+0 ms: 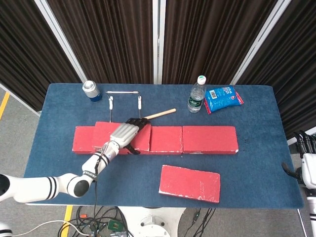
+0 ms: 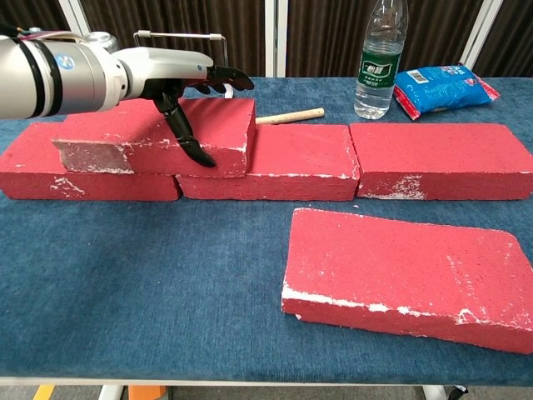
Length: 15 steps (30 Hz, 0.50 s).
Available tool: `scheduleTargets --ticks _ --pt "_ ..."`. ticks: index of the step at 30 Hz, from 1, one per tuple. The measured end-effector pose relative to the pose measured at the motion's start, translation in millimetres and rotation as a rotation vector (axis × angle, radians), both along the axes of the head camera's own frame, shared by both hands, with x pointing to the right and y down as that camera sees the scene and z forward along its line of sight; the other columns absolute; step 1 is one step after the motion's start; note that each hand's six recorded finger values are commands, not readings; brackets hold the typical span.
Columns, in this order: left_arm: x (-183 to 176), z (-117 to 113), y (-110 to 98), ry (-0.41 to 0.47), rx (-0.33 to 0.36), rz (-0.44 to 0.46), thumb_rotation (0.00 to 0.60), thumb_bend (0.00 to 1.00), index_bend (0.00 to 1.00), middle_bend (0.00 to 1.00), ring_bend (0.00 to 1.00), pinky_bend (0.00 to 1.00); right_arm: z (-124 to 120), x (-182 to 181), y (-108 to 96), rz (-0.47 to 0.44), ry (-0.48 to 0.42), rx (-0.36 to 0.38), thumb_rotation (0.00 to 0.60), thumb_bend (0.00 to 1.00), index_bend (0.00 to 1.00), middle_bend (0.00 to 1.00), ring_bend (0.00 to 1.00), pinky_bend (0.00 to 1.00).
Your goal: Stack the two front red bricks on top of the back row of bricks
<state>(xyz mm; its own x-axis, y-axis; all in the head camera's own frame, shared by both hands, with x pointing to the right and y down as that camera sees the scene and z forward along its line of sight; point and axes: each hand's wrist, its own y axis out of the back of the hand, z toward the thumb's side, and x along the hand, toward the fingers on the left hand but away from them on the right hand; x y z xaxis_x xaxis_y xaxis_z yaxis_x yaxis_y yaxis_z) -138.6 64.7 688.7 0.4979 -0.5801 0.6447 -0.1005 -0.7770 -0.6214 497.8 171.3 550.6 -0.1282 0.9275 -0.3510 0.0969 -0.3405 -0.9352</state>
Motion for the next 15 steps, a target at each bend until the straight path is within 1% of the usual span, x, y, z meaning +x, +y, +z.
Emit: scheduleTargets --ticks 7,15 --pt "4.2 -1.4 -1.2 -0.006 0.017 -0.015 0.6 0.0 0.01 0.0 0.0 0.0 1.6 1.0 0.1 -0.001 -0.005 -0.006 0.6 0.19 0.0 0.0 0.0 0.0" --pt "2.9 -0.3 -2.9 -0.013 0.017 -0.027 0.6 0.0 0.01 0.0 0.0 0.0 1.3 1.6 -0.4 0.002 -0.005 -0.007 0.6 0.19 0.0 0.0 0.0 0.0"
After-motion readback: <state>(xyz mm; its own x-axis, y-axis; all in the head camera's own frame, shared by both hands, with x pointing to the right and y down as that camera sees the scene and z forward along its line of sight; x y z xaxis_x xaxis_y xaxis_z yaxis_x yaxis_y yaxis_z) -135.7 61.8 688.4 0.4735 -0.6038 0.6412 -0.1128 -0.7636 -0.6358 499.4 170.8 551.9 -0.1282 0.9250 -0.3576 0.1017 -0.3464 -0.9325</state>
